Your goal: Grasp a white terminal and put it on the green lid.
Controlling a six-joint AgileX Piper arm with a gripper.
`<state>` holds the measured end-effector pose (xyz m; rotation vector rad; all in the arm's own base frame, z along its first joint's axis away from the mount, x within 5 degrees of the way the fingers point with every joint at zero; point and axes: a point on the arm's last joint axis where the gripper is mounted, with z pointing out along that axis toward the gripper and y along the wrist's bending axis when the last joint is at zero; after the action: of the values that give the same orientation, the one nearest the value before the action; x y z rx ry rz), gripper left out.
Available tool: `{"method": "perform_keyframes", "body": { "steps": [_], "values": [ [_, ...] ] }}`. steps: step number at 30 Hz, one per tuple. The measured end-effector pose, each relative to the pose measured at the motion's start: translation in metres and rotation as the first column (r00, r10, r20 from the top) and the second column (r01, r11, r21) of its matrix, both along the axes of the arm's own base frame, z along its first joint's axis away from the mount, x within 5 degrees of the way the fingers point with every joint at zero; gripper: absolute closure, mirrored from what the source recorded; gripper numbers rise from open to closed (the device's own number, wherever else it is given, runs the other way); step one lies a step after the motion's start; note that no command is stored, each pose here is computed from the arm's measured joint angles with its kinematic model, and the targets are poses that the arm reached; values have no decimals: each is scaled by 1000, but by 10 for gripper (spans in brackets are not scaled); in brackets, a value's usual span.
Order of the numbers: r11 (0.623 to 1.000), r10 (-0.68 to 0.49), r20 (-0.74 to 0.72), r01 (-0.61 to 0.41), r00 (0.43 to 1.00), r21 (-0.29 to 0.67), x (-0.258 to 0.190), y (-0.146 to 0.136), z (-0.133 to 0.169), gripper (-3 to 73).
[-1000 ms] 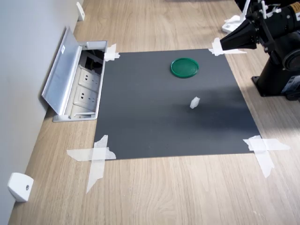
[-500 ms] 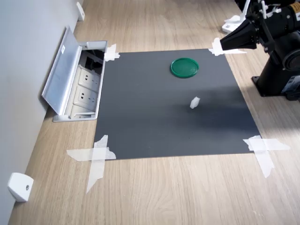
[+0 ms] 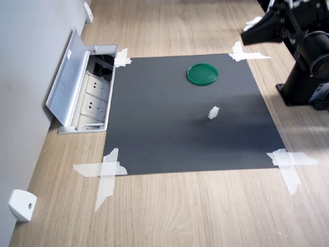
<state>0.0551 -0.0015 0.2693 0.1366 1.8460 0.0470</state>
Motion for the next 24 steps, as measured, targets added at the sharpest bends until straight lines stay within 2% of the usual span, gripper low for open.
{"method": "perform_keyframes", "body": {
  "steps": [5,9,12,14,18,20,24],
  "values": [
    [992,43,-148,-60,988,-112,24,-1,28,704],
    [975,90,-300,-146,950,-170,47,-1,38,704],
    [947,136,-380,-232,915,-220,63,0,47,704],
    [912,191,-434,-322,881,-253,73,5,49,704],
    [807,304,-557,-519,773,-280,86,21,49,704],
    [760,340,-614,-592,712,-267,89,29,46,704],
    [688,371,-709,-690,599,-223,94,42,35,697]
  ]
}}
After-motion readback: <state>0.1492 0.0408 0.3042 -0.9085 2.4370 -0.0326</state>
